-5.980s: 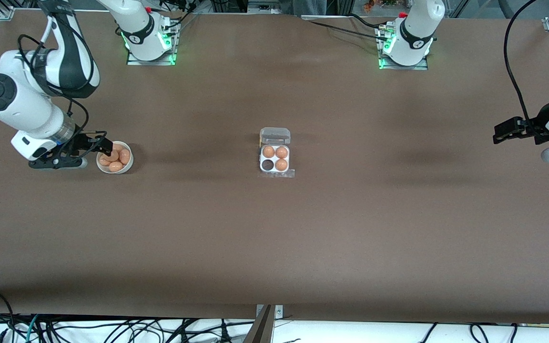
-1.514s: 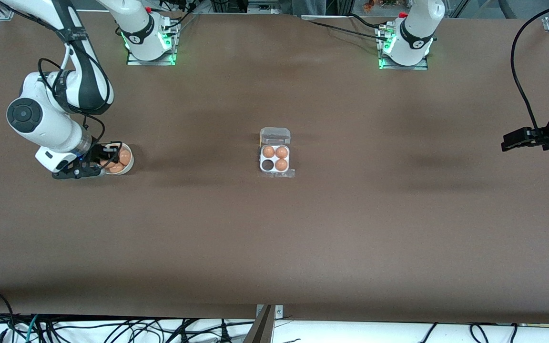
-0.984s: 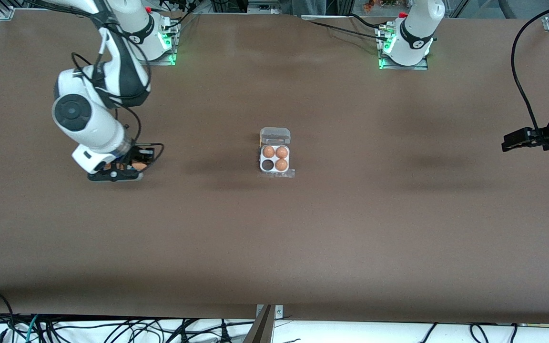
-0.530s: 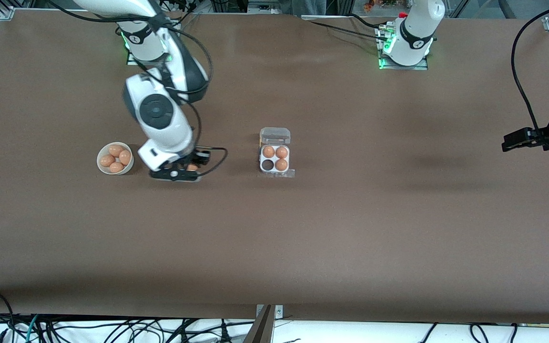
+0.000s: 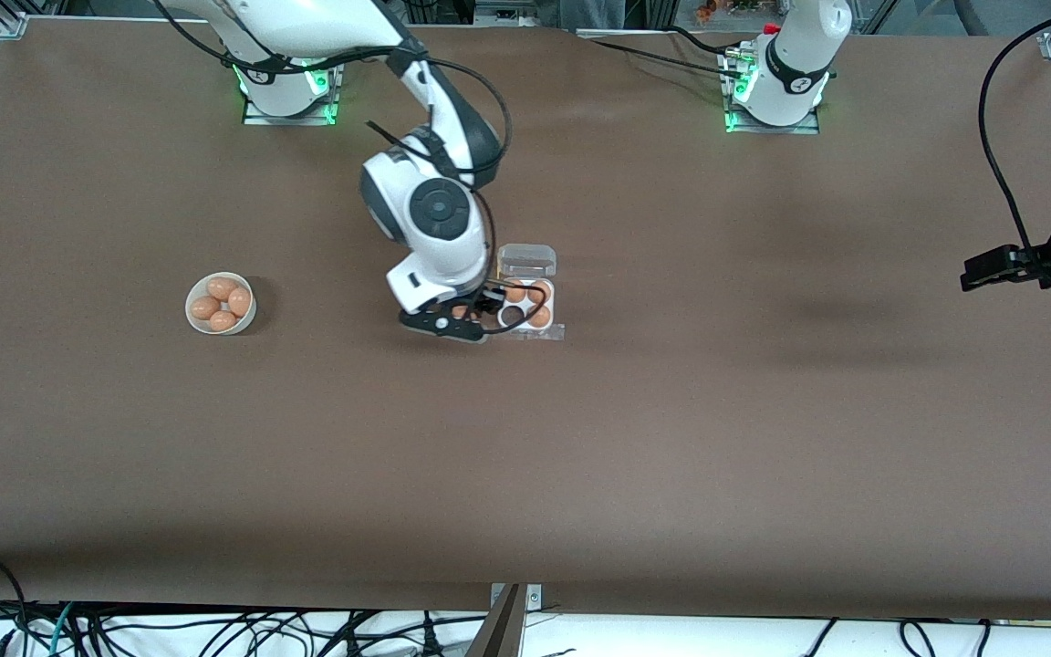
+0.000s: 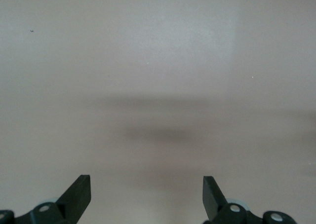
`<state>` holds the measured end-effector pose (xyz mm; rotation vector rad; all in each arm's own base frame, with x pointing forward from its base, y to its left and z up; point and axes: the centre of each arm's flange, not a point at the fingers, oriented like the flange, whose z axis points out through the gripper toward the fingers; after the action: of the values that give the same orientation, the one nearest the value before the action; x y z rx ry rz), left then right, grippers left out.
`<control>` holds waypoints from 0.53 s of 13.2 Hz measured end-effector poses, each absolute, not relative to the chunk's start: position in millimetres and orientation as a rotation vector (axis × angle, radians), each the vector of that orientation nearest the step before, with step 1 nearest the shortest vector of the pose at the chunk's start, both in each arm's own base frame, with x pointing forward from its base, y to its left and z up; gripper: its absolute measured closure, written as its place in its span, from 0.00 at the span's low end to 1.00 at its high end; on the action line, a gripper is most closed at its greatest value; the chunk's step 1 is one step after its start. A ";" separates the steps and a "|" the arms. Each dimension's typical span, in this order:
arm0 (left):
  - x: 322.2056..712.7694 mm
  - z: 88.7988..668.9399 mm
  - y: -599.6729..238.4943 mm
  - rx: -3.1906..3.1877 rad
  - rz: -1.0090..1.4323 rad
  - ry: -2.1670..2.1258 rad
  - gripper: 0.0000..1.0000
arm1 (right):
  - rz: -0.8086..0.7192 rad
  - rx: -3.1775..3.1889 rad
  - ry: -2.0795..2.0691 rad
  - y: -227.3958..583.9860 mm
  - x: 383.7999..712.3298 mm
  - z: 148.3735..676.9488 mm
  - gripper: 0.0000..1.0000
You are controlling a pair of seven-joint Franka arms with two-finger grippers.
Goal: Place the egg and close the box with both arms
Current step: 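Carry the egg with the right gripper to the clear carton, then lower the egg into the empty carton slot and open the right gripper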
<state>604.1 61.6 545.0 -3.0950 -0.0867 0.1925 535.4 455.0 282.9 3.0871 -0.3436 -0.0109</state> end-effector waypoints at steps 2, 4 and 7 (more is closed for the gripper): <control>604.2 544.9 61.8 -3.095 0.193 -0.087 0.00 | 0.004 3.088 -0.376 485.3 528.0 270.9 0.53; 604.2 544.9 61.9 -3.095 0.193 -0.087 0.00 | 0.009 3.089 -0.376 501.3 523.0 261.8 0.53; 604.3 545.1 61.9 -3.095 0.192 -0.087 0.00 | 0.000 3.081 -0.374 504.9 520.7 248.8 0.53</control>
<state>604.3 61.9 545.1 -3.0950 -0.0875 0.1920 520.7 504.9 248.8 3.0807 -0.3745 -0.0003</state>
